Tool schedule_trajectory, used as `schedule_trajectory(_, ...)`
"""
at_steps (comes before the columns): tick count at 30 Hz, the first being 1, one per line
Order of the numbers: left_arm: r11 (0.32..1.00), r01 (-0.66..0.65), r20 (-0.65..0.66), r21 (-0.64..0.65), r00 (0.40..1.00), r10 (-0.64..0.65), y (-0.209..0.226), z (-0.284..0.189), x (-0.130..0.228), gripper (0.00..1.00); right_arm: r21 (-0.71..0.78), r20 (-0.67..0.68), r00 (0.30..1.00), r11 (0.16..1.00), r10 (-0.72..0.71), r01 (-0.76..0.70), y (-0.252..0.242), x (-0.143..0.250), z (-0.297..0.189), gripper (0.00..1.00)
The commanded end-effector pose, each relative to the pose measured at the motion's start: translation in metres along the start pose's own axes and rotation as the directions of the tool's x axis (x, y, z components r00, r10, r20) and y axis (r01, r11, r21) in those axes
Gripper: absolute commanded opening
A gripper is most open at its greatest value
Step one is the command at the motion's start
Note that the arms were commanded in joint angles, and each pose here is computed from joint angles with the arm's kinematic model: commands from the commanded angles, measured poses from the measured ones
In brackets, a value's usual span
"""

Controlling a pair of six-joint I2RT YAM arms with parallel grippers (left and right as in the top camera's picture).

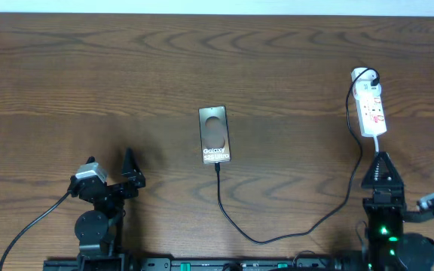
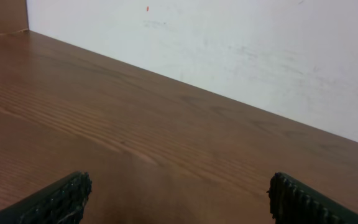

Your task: Plug charger to phone and switch on socket

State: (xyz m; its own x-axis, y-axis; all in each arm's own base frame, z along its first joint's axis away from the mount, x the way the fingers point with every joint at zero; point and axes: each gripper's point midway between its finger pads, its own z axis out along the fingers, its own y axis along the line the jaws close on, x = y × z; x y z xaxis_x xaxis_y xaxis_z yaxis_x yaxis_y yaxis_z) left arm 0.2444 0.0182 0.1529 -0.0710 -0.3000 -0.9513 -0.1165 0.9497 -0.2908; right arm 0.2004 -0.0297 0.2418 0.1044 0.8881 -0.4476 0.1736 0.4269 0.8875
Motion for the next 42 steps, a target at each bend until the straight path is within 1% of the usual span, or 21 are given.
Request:
schedule_trajectory(1, 0.999, -0.014, -0.054, -0.030, 0.998, 0.012, 0.008, 0.001, 0.017, 0.93, 0.031, 0.026, 0.997, 0.997, -0.066, 0.066, -0.020, 0.005, 0.013, 0.99)
schedule_trajectory(4, 0.999, -0.014, -0.054, -0.030, 0.998, 0.012, 0.008, 0.001, 0.017, 0.93, 0.009, 0.009, 0.980, 0.980, -0.200, 0.199, -0.029, 0.016, 0.025, 0.99)
schedule_trajectory(7, 0.999, -0.014, -0.054, -0.030, 0.998, 0.012, 0.008, 0.001, 0.017, 0.93, -0.060, 0.003, 0.949, 0.948, -0.314, 0.314, -0.027, 0.027, 0.034, 0.99)
schedule_trajectory(12, 0.999, -0.014, -0.054, -0.030, 0.998, 0.012, 0.008, 0.001, 0.017, 0.93, -0.172, 0.057, 0.869, 0.852, -0.492, 0.494, -0.018, 0.038, 0.041, 0.99)
schedule_trajectory(15, 0.999, -0.014, -0.054, -0.030, 0.998, 0.012, 0.008, 0.001, 0.017, 0.93, -0.206, 0.088, 0.799, 0.774, -0.595, 0.599, -0.018, 0.045, 0.043, 0.99)
schedule_trajectory(17, 0.999, -0.014, -0.054, -0.030, 0.998, 0.012, 0.008, 0.001, 0.017, 0.93, -0.221, 0.085, 0.755, 0.726, -0.650, 0.651, -0.020, 0.051, 0.044, 0.99)
schedule_trajectory(20, 0.999, -0.014, -0.054, -0.030, 0.998, 0.012, 0.008, 0.001, 0.017, 0.93, -0.231, 0.089, 0.667, 0.636, -0.739, 0.736, -0.027, 0.060, 0.045, 0.99)
schedule_trajectory(23, 0.999, -0.014, -0.054, -0.030, 0.998, 0.012, 0.008, 0.001, 0.017, 0.93, -0.211, 0.041, 0.570, 0.551, -0.821, 0.808, -0.045, 0.070, 0.048, 0.99)
schedule_trajectory(25, 0.999, -0.014, -0.054, -0.030, 0.998, 0.012, 0.008, 0.001, 0.017, 0.93, -0.204, 0.016, 0.525, 0.511, -0.851, 0.835, -0.053, 0.074, 0.048, 0.99)
schedule_trajectory(27, 0.999, -0.014, -0.054, -0.030, 0.998, 0.012, 0.008, 0.001, 0.017, 0.93, -0.204, 0.028, 0.483, 0.468, -0.875, 0.860, -0.052, 0.074, 0.048, 0.99)
schedule_trajectory(30, 0.999, -0.014, -0.054, -0.030, 0.998, 0.012, 0.008, 0.001, 0.017, 0.93, -0.200, 0.033, 0.463, 0.448, -0.886, 0.871, -0.053, 0.073, 0.048, 0.99)
schedule_trajectory(42, 0.999, -0.014, -0.054, -0.030, 0.998, 0.012, 0.008, 0.001, 0.017, 0.93, -0.194, 0.033, 0.464, 0.450, -0.885, 0.872, -0.053, 0.072, 0.048, 0.99)
